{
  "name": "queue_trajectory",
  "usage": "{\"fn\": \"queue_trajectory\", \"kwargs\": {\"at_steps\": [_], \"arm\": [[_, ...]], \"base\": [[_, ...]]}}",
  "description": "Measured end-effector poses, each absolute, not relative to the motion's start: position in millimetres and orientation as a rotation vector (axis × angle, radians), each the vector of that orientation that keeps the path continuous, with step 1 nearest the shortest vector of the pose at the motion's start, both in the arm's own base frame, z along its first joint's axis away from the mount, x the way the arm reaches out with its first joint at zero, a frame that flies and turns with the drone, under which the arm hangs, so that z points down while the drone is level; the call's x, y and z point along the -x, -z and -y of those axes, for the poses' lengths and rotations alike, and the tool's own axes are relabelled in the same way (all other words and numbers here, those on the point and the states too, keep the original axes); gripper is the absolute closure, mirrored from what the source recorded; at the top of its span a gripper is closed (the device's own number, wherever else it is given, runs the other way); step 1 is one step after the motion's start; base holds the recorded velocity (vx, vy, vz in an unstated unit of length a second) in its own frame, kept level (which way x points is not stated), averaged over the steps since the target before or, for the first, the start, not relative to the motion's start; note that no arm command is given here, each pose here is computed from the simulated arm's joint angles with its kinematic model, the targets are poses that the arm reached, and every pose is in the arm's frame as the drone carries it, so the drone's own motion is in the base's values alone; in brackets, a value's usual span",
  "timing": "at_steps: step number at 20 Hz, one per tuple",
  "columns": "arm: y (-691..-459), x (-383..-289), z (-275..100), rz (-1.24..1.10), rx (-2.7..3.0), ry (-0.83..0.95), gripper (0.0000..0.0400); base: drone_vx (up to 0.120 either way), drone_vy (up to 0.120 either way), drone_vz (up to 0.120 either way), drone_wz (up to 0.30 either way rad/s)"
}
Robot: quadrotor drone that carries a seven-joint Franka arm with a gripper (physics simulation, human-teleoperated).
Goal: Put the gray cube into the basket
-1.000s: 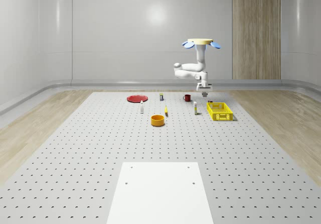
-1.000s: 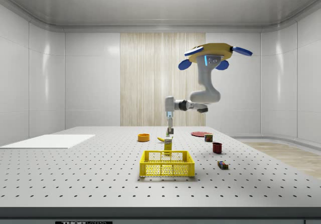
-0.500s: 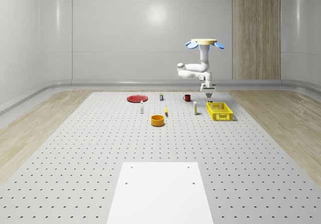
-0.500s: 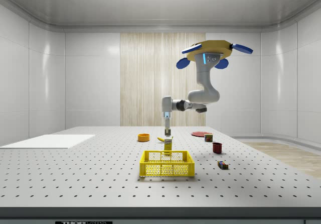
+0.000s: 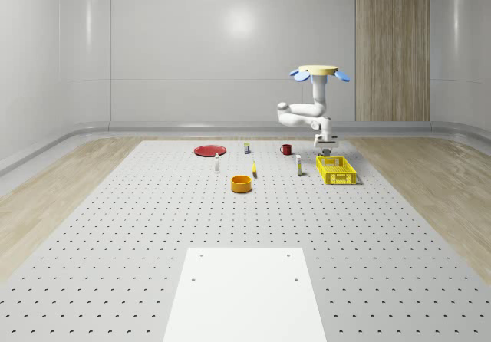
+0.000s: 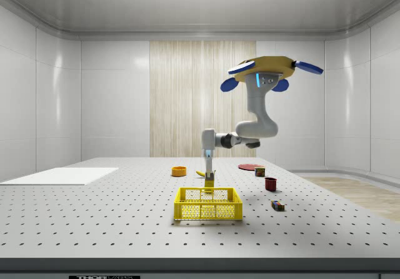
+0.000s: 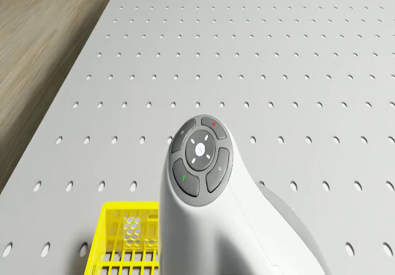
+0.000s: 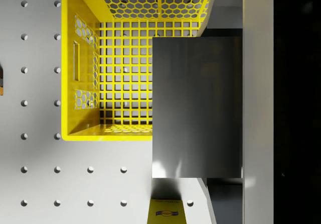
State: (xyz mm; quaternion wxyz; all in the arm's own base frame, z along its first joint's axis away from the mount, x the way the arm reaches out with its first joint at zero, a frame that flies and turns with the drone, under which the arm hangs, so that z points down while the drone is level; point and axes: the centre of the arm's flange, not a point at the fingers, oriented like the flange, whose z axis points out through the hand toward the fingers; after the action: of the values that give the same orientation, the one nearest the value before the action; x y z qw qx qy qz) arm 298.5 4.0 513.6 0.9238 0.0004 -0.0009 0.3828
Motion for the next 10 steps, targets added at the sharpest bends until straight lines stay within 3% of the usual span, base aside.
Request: {"fn": "queue_trajectory", "kwargs": {"at_steps": [2, 10], "arm": [[-513.6, -298.5, -4.0, 0.002, -0.001, -0.786, 0.0150], [-513.6, -298.5, -4.0, 0.002, -0.001, -0.786, 0.0150]], "base": [[0.000, 0.120, -0.040, 0.000], [0.000, 0.120, -0.115, 0.000]]}}
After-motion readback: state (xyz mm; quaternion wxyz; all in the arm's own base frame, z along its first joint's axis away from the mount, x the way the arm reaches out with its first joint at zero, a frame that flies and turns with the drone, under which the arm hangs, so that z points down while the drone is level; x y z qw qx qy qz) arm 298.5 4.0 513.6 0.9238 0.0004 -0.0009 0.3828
